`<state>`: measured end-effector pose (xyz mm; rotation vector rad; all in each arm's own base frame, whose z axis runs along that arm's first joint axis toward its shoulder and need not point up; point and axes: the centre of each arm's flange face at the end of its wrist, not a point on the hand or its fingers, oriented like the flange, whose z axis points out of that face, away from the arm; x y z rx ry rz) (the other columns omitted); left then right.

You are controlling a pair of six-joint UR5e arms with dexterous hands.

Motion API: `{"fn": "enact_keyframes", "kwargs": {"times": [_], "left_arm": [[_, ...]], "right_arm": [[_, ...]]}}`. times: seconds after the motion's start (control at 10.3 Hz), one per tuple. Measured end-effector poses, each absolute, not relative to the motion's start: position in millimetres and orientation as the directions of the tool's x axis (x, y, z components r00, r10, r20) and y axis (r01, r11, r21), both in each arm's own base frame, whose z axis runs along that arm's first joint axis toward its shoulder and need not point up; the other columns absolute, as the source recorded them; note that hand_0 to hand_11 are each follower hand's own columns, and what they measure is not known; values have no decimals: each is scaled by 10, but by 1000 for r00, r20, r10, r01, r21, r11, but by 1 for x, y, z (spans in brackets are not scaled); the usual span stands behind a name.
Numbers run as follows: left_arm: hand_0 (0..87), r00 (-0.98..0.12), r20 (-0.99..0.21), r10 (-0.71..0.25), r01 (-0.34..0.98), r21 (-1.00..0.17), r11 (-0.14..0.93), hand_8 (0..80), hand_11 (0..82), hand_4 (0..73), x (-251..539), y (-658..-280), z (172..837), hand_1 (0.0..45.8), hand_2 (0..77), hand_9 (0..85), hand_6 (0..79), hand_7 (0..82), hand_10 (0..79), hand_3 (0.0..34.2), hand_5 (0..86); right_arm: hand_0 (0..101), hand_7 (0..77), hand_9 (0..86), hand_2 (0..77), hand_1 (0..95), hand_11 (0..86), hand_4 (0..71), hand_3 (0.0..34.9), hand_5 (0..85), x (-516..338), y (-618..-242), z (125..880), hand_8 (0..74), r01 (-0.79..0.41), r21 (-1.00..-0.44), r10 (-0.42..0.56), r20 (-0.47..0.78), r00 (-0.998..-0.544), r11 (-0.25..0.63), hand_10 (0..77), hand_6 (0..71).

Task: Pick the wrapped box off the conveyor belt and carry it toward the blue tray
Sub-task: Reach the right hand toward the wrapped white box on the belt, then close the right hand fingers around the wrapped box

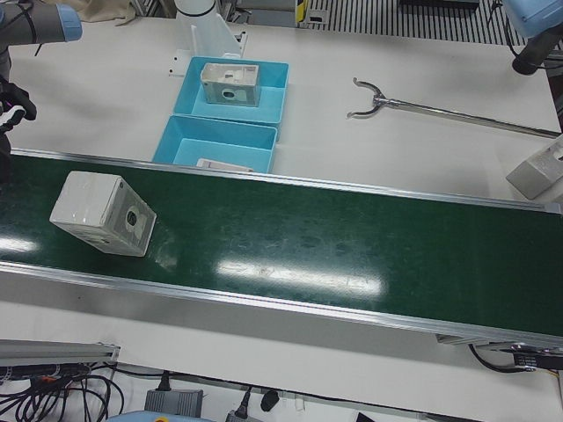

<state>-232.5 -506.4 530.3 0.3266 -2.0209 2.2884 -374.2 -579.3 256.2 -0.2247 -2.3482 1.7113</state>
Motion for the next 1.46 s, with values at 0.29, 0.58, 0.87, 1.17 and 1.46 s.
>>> {"fn": "enact_keyframes", "kwargs": {"times": [0.29, 0.58, 0.87, 1.17, 1.46], "left_arm": [[0, -975, 205, -87, -193, -972, -132, 0, 0, 0, -233, -506, 530, 0, 5, 0, 0, 0, 5, 0, 11], [0, -975, 205, -87, -193, -972, -132, 0, 0, 0, -233, -506, 530, 0, 5, 0, 0, 0, 5, 0, 11], [0, -975, 205, -87, -193, -972, -132, 0, 0, 0, -233, -506, 530, 0, 5, 0, 0, 0, 5, 0, 11], [0, -975, 205, -87, -193, -972, -132, 0, 0, 0, -233, -506, 530, 0, 5, 0, 0, 0, 0, 0, 11], [0, -975, 205, -87, -193, -972, -132, 0, 0, 0, -233, -506, 530, 0, 5, 0, 0, 0, 0, 0, 11]], "right_arm": [[402, 0, 33, 65, 87, 11, 0, 0, 5, -380, -584, 255, 44, -13, -951, 253, 95, -963, 309, 0, 0], [411, 0, 33, 76, 87, 11, 5, 0, 5, -384, -586, 255, 44, -18, -952, 253, 100, -962, 306, 0, 0], [446, 0, 33, 87, 125, 11, 16, 0, 5, -386, -587, 253, 49, -21, -952, 253, 102, -962, 305, 0, 0], [461, 0, 22, 98, 131, 11, 33, 0, 5, -389, -589, 252, 44, -23, -953, 253, 104, -962, 304, 0, 0], [462, 0, 16, 104, 142, 11, 33, 0, 5, -394, -592, 256, 38, -28, -955, 255, 107, -961, 296, 0, 0]]}}
